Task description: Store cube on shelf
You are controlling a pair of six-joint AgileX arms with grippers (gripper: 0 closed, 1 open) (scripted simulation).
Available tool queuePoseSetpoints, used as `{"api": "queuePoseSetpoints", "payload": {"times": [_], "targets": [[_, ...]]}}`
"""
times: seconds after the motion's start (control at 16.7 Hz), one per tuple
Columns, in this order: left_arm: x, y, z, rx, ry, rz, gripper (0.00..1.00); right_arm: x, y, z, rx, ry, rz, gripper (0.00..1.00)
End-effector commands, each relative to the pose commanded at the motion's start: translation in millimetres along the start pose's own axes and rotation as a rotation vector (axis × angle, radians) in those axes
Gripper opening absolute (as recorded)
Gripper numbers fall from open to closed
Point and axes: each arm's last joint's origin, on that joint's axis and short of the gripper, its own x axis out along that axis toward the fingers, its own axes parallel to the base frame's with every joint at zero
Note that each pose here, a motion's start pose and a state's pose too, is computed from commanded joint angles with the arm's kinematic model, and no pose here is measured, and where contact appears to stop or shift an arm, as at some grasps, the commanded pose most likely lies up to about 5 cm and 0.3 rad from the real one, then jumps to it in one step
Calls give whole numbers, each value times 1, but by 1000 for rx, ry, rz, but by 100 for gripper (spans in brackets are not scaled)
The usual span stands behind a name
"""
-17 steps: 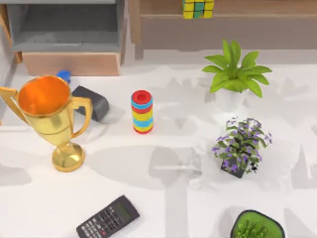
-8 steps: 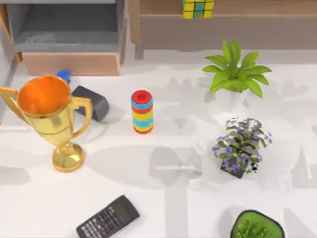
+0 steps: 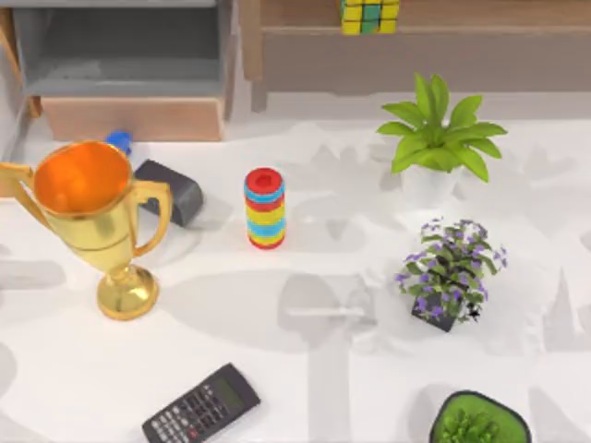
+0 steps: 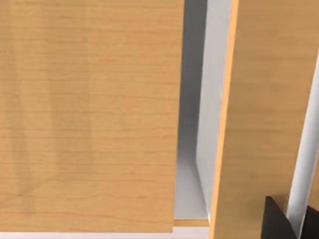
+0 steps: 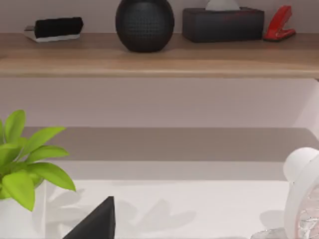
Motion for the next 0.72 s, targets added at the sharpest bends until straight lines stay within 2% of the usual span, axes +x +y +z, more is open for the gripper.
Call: {"api": "queuePoseSetpoints", "payload": {"times": [0.42,0.72], "targets": [[9,-3,1,-2,2,-12,0,0,0,0,0,0,0,100],[51,0,-1,-2,0,-1,0,0,0,0,0,0,0,100]]}}
